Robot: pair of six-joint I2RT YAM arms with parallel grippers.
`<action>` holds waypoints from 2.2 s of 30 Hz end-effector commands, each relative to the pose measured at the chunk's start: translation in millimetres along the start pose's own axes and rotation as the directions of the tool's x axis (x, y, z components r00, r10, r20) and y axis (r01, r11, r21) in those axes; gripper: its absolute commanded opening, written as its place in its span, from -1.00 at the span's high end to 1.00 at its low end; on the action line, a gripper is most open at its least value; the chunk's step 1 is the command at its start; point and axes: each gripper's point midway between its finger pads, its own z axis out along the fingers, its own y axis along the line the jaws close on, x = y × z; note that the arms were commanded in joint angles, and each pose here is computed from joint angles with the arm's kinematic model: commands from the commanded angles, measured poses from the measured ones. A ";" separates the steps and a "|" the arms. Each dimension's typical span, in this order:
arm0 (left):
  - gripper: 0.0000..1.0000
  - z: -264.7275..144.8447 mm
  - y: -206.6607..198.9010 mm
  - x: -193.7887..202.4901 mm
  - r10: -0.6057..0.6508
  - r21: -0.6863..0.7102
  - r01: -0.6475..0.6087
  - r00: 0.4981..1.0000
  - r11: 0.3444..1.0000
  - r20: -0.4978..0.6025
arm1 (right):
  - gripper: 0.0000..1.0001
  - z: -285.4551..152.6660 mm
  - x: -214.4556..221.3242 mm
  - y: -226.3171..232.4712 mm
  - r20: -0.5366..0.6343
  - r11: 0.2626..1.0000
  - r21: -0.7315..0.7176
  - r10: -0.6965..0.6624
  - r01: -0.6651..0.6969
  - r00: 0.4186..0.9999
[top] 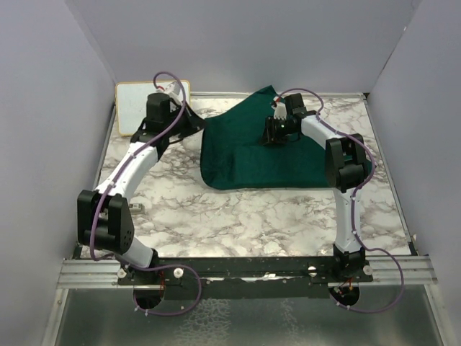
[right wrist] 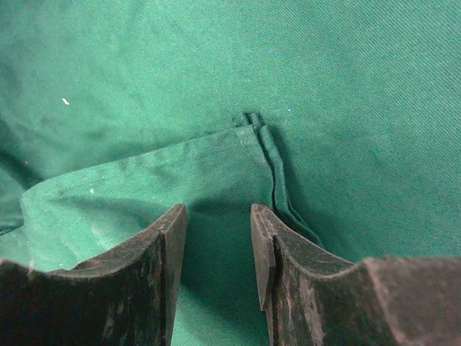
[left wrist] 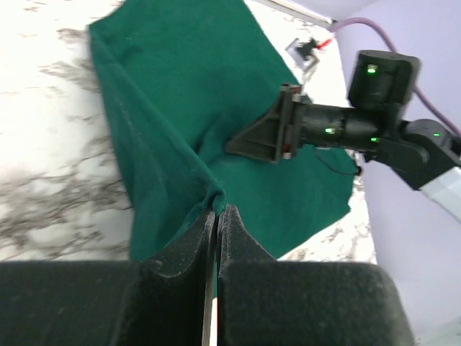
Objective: Prepare the surgical pack
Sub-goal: Pack the surgical kit at the center of the board.
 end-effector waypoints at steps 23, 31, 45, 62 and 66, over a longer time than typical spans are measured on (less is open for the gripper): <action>1.00 134.6 -150.2 71.4 -0.083 0.201 0.081 0.997 0.976 0.000 | 0.14 -46.4 -55.4 10.8 0.112 0.972 -0.215 0.115 -0.089 0.987; 1.00 166.4 -160.5 103.1 -0.057 0.247 0.081 0.993 0.966 -0.104 | 0.12 -95.9 -84.6 -25.2 0.199 0.980 -0.160 0.149 -0.118 0.969; 1.00 205.9 -165.9 166.2 0.052 0.231 0.001 0.973 0.973 -0.225 | 0.09 -136.0 -68.5 -63.9 0.258 0.985 -0.050 0.170 -0.162 0.951; 1.00 218.8 -137.4 169.5 0.016 0.182 0.028 0.972 0.983 -0.234 | 0.32 -73.5 -17.7 -45.3 0.032 0.983 -0.103 0.158 -0.154 0.987; 1.00 220.0 -132.2 172.4 -0.007 0.186 0.054 0.969 0.981 -0.245 | 0.34 -56.2 -17.2 -46.1 0.014 0.979 -0.126 0.166 -0.163 0.986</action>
